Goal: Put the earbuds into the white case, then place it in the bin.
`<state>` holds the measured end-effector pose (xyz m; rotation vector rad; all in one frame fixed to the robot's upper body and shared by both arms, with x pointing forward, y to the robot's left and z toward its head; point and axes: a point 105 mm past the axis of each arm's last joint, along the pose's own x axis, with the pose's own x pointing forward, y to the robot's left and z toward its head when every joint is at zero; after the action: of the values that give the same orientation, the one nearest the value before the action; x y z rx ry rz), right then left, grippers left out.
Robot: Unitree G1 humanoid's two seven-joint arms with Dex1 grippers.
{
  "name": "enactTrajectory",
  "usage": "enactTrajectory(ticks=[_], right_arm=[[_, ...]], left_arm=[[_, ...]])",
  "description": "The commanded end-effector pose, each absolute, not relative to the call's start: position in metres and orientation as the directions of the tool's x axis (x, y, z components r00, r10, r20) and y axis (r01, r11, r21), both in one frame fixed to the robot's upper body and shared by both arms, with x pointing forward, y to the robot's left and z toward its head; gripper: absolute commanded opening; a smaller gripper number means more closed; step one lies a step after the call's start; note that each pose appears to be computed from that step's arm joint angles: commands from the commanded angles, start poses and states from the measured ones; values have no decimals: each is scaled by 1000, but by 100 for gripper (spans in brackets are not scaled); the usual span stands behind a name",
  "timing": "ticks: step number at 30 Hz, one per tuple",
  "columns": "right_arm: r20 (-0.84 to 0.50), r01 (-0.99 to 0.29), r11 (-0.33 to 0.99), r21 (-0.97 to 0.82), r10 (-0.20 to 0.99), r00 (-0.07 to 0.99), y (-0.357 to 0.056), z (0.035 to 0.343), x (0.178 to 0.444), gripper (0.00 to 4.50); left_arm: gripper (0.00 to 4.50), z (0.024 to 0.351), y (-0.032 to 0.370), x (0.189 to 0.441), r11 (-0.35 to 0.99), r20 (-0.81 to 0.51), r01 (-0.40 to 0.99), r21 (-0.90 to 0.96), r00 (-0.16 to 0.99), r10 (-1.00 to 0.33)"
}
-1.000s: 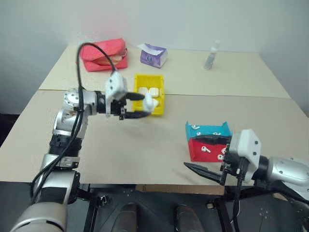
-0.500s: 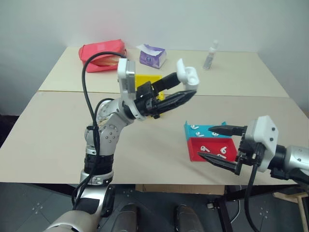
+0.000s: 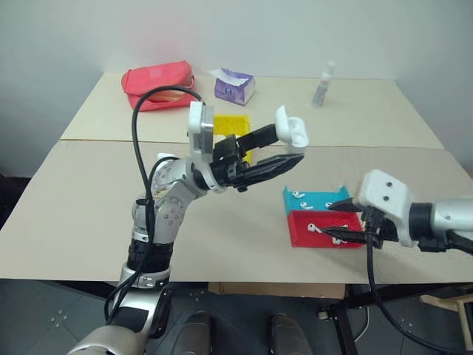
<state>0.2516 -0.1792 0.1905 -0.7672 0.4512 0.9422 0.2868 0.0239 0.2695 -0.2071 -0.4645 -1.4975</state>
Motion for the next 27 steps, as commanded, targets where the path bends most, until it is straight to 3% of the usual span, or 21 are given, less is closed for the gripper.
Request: enactTrajectory(ticks=[1, 14, 27], right_arm=[[-702, -857, 352, -376, 496, 511, -184, 184, 260, 298], [-798, -877, 376, -300, 405, 446, -179, 151, 299, 298], [-830, -878, 404, -255, 375, 414, -174, 131, 309, 298]], left_arm=[[277, 270, 25, 287, 110, 422, 978, 175, 26, -906], [277, 268, 21, 283, 144, 442, 977, 156, 62, -895], [277, 268, 22, 282, 159, 454, 977, 140, 80, -888]])
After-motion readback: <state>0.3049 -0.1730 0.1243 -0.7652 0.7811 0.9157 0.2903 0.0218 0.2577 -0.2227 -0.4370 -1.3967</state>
